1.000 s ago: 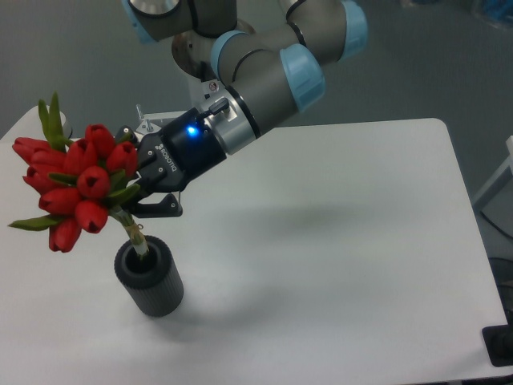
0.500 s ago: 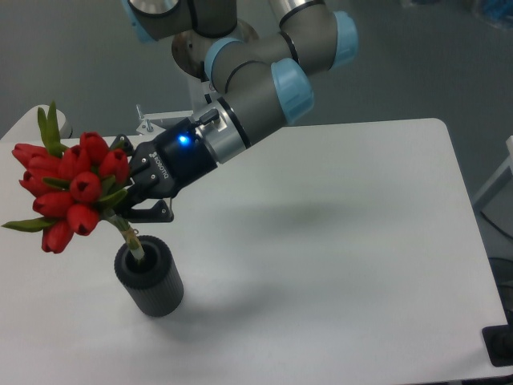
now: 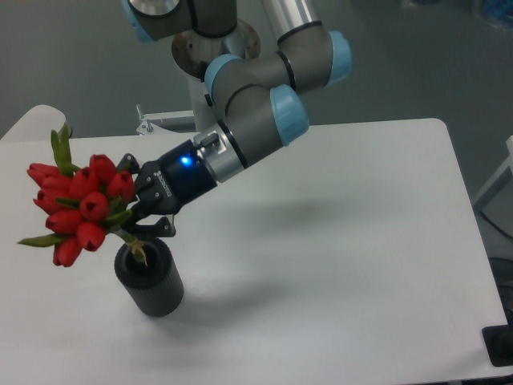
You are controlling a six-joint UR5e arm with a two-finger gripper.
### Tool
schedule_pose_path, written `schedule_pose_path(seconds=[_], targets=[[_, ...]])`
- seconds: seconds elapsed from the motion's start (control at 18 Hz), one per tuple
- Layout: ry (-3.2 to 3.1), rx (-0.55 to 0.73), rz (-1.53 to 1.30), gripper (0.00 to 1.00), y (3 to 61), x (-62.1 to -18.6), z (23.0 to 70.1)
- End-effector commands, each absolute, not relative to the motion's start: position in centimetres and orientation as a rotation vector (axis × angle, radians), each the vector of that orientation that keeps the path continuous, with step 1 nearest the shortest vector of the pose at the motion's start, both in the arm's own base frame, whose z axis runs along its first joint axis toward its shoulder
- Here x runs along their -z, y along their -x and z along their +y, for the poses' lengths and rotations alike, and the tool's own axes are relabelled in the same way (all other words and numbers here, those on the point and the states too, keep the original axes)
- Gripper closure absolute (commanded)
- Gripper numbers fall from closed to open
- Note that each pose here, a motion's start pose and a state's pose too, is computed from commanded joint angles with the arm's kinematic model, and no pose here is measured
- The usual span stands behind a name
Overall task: Insert the flowers into the vase
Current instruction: 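Lower the tulip stems down into the grey vase opening, then settle the tulips in the vase and open the gripper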
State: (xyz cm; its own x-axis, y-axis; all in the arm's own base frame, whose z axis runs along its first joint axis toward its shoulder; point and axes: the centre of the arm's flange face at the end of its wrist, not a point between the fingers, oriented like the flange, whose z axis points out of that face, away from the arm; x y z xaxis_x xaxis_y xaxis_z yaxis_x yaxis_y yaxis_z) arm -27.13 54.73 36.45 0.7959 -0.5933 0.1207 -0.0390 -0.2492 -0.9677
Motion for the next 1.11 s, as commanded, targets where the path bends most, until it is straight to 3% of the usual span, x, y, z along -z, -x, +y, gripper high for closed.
schedule_pose_path(seconds=[0.56,1.11], targets=[[1.781,0.628,0.474,0.73,27.4,-31.4,56.0],[1.785,0.627,0.472,0.58,28.1,-29.3,55.8]])
